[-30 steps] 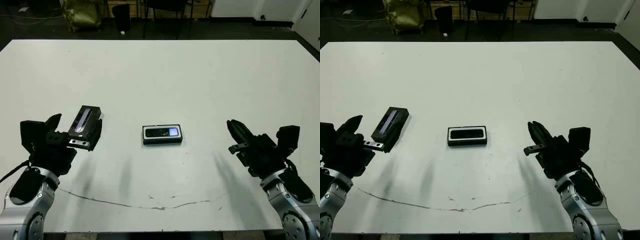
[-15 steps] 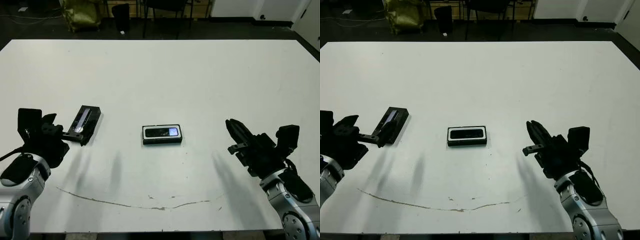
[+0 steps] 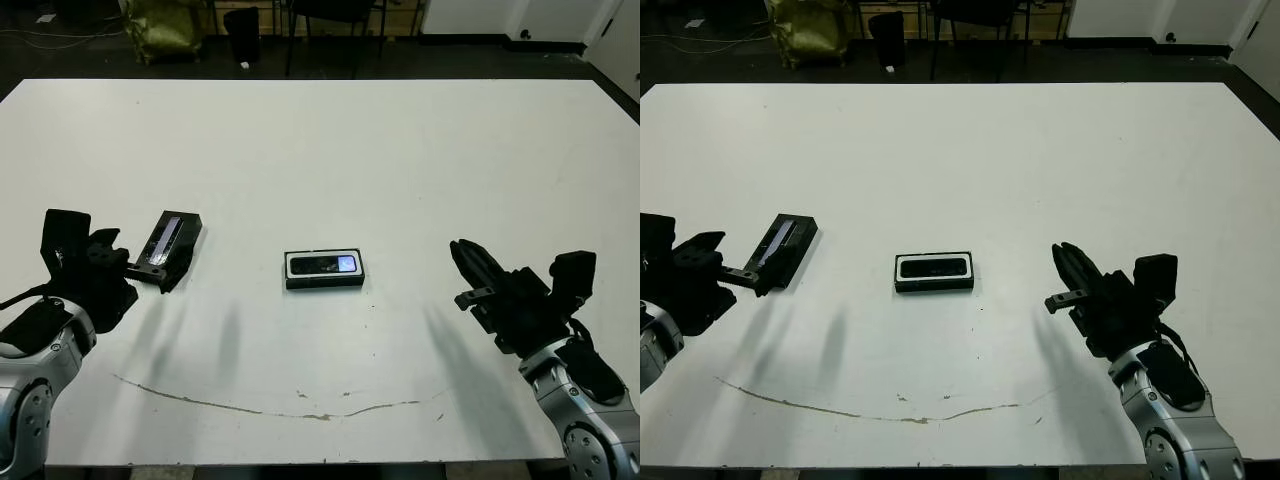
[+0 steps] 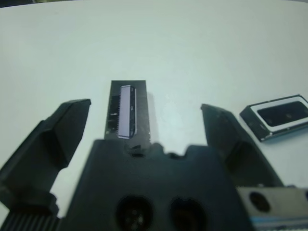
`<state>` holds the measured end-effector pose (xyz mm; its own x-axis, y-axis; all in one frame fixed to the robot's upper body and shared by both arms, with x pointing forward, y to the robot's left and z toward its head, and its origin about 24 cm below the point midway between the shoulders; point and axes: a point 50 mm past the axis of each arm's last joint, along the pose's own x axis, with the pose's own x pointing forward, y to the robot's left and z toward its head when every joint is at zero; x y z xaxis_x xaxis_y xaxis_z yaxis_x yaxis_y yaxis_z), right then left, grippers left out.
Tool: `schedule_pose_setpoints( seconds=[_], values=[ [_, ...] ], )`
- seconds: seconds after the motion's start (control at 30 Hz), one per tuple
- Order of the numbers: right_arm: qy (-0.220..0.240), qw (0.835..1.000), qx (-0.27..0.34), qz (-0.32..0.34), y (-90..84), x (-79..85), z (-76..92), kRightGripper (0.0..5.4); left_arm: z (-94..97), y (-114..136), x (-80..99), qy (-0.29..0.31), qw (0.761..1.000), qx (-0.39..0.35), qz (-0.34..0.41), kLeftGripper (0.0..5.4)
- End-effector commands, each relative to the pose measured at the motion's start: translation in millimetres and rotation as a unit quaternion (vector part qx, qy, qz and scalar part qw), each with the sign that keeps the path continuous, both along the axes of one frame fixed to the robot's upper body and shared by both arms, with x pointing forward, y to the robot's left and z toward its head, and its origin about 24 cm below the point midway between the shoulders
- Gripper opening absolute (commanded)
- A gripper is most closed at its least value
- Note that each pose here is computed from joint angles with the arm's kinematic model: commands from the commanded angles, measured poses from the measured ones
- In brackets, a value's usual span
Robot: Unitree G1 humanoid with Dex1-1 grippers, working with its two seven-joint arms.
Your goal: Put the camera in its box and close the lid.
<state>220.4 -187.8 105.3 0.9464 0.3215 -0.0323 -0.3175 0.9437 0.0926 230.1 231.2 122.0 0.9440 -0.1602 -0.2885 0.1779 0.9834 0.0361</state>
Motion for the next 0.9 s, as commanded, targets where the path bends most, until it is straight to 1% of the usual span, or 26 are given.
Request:
schedule_pose_setpoints(
  seconds=[0.03,0.13,0.27,0.43,0.6,0.73,0.9],
  values=[
    [0.014,1.0,-0.007,-0.006,-0.8,-2.4,-1.7,0.0,-5.6,3.5,-0.4,0.013,1.0,0.001,0.003,5.38],
    [0.008,1.0,0.004,0.001,-1.1,-1.8,-3.3,0.0,-5.7,4.0,0.5,0.017,1.0,-0.005,0.005,5.38],
    [0.017,1.0,-0.001,-0.005,-0.7,-2.6,-2.3,0.0,-5.4,3.8,1.8,0.016,1.0,-0.01,0.001,5.38],
    [0.014,1.0,0.007,0.001,-0.1,-2.5,-2.0,0.0,-5.5,3.2,6.5,0.017,1.0,-0.01,0.002,5.38],
    [0.017,1.0,-0.002,-0.005,-0.1,-3.2,-1.5,0.0,-7.8,4.0,11.8,0.021,1.0,-0.003,-0.002,5.38],
    [0.019,1.0,0.008,-0.004,-2.1,-2.0,-5.2,0.0,-10.2,3.0,14.4,0.028,1.0,-0.006,-0.006,5.38],
    [0.021,1.0,0.003,-0.005,-1.1,-3.0,-2.8,0.0,-12.3,2.5,17.4,0.037,0.999,-0.011,-0.006,5.38]
  ],
)
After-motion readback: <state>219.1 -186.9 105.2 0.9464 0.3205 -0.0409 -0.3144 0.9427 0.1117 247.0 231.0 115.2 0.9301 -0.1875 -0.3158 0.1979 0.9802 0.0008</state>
